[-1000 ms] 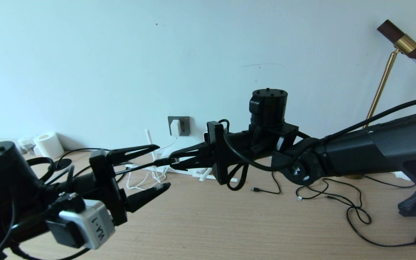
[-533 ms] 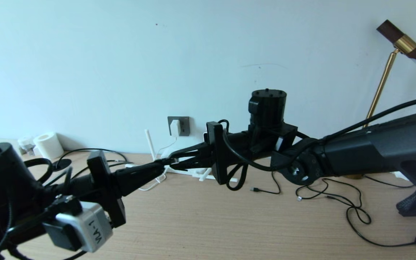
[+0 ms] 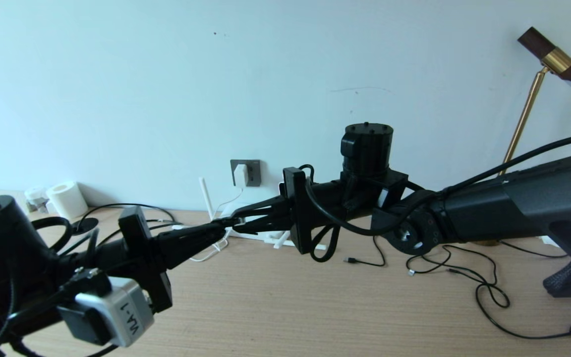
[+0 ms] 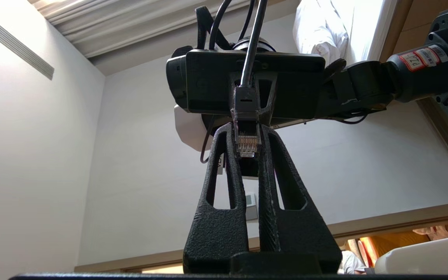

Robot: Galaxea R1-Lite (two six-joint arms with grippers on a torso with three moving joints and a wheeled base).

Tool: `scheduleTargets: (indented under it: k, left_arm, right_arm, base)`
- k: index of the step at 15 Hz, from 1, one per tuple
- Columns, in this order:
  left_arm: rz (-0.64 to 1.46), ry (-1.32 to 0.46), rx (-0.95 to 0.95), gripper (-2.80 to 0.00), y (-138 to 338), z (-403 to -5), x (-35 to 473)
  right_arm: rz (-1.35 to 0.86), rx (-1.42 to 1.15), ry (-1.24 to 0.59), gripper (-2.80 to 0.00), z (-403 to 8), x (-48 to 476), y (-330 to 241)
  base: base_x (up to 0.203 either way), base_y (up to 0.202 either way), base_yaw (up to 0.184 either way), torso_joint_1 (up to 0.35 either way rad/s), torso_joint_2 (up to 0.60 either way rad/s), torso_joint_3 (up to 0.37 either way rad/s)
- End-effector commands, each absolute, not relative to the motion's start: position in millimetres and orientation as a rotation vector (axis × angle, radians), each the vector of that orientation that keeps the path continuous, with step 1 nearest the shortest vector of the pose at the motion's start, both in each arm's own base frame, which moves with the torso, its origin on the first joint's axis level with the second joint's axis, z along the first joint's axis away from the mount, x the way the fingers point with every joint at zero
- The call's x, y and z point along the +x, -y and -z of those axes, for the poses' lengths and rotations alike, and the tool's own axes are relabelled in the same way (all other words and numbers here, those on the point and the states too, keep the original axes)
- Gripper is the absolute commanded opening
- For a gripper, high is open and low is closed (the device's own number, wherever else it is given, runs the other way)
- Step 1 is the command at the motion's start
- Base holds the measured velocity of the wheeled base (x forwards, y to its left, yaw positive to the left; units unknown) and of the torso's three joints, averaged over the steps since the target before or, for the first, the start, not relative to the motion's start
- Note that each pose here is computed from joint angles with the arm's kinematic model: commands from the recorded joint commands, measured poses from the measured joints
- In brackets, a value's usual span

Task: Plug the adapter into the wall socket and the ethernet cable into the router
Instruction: Hand it to the other hand

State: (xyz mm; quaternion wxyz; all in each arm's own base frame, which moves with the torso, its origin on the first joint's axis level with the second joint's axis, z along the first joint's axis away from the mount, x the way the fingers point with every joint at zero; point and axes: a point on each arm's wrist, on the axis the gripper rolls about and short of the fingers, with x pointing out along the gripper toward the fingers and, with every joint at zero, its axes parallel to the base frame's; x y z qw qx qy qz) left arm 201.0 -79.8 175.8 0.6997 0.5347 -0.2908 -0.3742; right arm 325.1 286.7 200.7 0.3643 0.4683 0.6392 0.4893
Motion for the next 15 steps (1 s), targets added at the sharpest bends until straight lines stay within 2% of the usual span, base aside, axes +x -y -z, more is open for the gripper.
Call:
scheduleTargets:
  k: [1,7,8,15]
  left_arm:
    - [0.829,0.662,1.198,-2.8,79.7,-177.1,200.4]
    - [0.826,0.656,1.191,-2.8,79.5,-177.5,200.3]
    - [0.826,0.656,1.191,0.0,79.5,-177.4,200.2]
    - [0.825,0.654,1.19,0.0,79.9,-177.6,202.5]
  right_arm:
    - [-1.259,1.206,-1.657,-2.8,-200.4,325.0,-287.0]
    - [-1.26,1.205,-1.659,-2.8,-200.4,324.6,-287.5]
    - [-1.26,1.205,-1.659,-2.8,-200.4,324.6,-287.5]
    - [-1.259,1.204,-1.661,-2.8,-200.3,323.8,-287.7]
  base:
    - [0.0,0.0,0.0,0.0,0.0,0.0]
    - [0.0,0.0,0.0,0.0,0.0,0.0]
    - [0.0,0.0,0.0,0.0,0.0,0.0]
    - [0.0,0.0,0.0,0.0,0.0,0.0]
